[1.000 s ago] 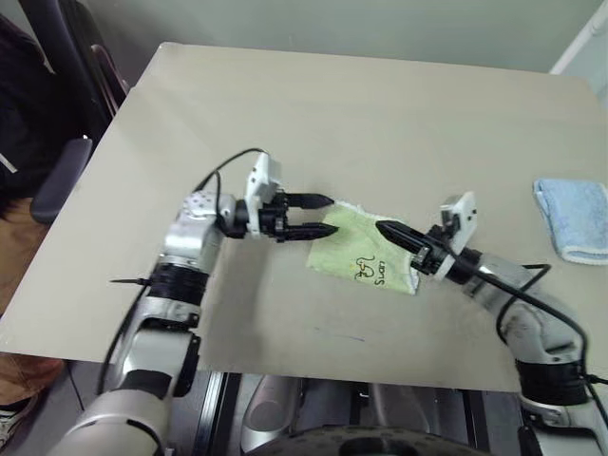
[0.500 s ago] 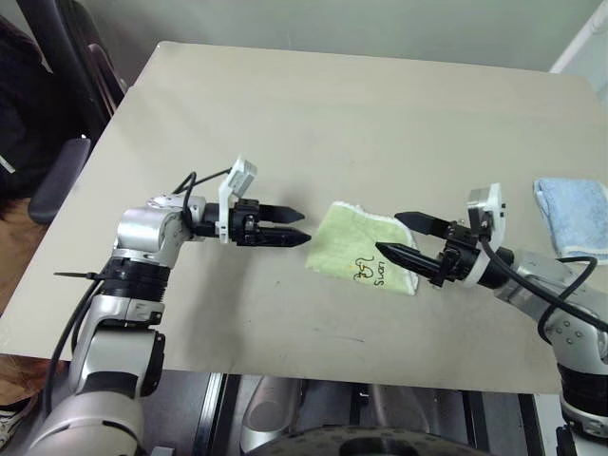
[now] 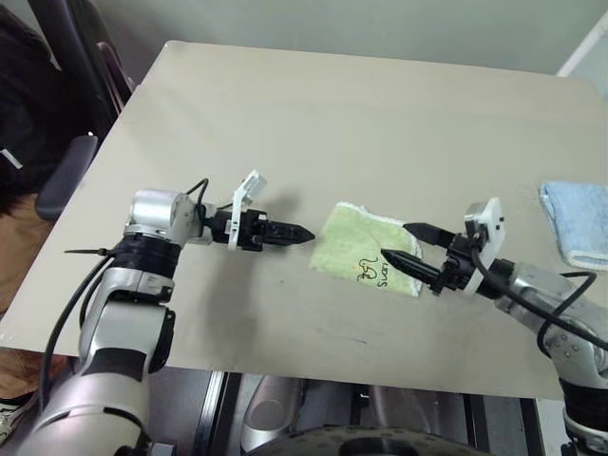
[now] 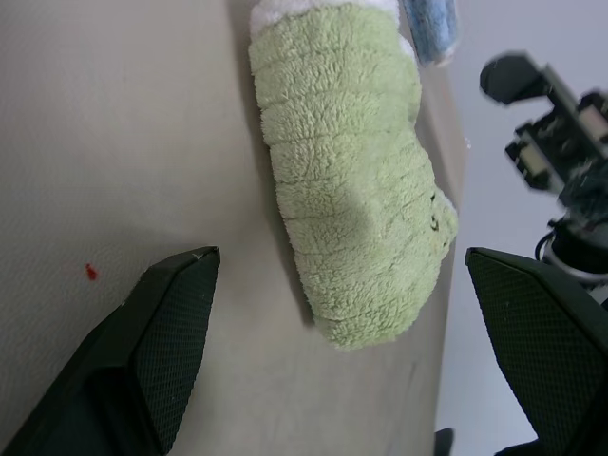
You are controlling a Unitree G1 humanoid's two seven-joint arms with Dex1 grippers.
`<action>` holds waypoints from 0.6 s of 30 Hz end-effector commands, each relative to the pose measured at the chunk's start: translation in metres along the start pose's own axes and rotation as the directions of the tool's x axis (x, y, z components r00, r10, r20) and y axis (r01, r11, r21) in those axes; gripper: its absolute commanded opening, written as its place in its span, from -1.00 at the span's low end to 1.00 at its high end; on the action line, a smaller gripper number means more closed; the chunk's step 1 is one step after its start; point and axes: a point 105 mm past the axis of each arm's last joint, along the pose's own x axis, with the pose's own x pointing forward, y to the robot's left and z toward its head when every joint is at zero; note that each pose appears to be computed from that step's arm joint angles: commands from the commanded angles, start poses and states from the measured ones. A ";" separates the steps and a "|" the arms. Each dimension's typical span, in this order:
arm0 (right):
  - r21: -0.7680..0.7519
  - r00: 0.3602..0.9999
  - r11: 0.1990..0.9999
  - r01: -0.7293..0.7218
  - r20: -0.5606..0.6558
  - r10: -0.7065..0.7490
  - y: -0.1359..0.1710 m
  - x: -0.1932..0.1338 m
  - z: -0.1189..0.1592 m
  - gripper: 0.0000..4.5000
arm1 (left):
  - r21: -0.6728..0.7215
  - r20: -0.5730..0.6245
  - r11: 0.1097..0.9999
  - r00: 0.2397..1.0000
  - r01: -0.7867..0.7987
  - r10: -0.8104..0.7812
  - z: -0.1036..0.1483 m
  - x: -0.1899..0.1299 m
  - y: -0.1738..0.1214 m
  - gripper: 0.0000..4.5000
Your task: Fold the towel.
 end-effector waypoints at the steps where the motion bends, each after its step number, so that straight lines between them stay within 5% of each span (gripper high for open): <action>1: -0.072 0.999 0.997 0.011 0.037 -0.009 0.003 -0.005 0.013 0.99 | -0.111 -0.044 0.994 0.999 0.025 -0.031 -0.010 0.016 -0.001 1.00; 18: -0.139 0.999 0.990 0.033 -0.011 -0.035 0.003 -0.001 0.003 0.99 | -0.228 -0.160 0.971 0.981 0.072 -0.111 -0.025 0.055 -0.018 1.00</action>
